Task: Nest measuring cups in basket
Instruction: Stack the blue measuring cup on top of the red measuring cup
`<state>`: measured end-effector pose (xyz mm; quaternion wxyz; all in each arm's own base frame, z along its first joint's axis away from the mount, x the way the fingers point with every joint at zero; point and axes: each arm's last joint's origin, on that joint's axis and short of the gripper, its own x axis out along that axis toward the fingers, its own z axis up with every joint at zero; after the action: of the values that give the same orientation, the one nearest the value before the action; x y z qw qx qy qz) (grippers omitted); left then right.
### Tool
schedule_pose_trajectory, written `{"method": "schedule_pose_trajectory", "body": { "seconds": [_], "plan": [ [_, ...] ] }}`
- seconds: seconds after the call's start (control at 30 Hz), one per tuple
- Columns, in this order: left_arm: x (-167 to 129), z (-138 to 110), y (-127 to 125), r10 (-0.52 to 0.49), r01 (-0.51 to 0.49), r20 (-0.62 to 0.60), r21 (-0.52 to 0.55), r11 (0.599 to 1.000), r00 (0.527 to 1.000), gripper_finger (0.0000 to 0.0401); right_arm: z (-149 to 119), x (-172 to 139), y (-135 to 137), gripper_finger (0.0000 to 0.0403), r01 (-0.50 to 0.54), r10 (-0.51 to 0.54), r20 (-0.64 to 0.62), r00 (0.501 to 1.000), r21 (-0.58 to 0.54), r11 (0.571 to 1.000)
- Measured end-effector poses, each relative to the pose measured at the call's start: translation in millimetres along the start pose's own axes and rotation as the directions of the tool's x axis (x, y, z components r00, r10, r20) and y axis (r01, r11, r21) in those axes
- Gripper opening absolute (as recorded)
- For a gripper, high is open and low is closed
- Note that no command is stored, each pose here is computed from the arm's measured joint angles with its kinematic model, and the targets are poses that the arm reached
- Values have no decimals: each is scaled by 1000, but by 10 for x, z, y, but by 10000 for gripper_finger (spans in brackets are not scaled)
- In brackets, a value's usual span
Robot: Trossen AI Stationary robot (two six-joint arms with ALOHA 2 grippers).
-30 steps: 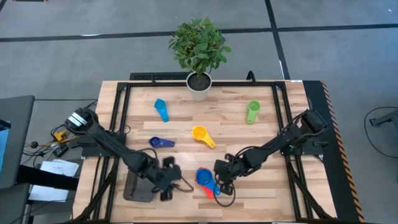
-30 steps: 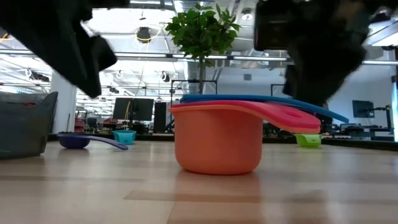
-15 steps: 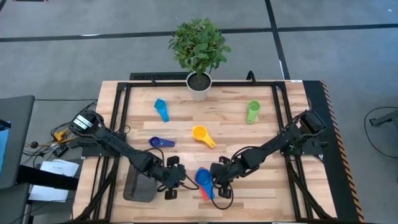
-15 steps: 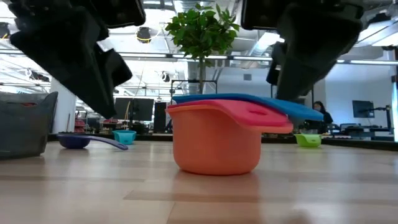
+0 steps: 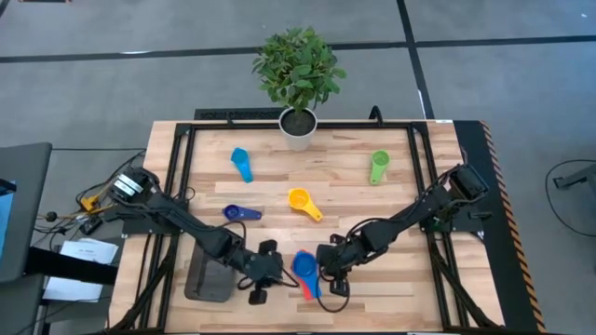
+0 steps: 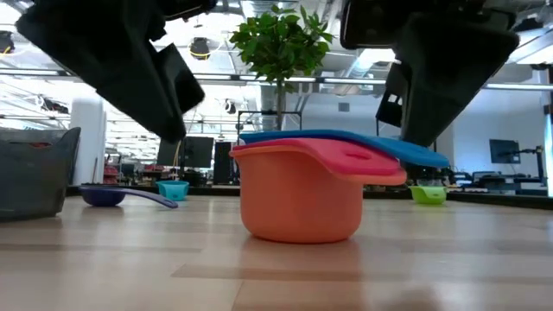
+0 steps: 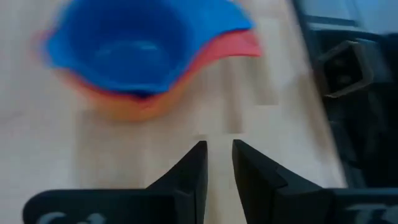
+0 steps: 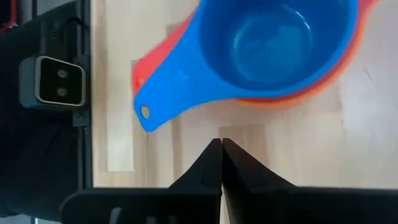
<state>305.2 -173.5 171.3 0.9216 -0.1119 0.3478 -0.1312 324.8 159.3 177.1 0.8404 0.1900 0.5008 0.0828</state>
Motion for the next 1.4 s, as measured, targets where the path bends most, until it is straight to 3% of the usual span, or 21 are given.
{"method": "schedule_pose_trajectory", "body": {
  "seconds": [0.1,0.47,0.77,1.4],
  "plan": [
    [77,-1,-1,-79,79,3,1,997,997,61,13,1,10,19,-11,11,13,1000,-7,1000],
    [217,48,-27,-115,114,94,13,993,989,61,19,5,64,20,-56,57,28,998,-11,998],
    [356,-55,51,-92,93,53,-17,996,994,61,50,3,64,18,-68,68,52,996,-10,998],
    [362,105,315,-4,9,129,-39,999,992,61,64,3,44,16,-62,62,57,996,3,998]
  ]
}}
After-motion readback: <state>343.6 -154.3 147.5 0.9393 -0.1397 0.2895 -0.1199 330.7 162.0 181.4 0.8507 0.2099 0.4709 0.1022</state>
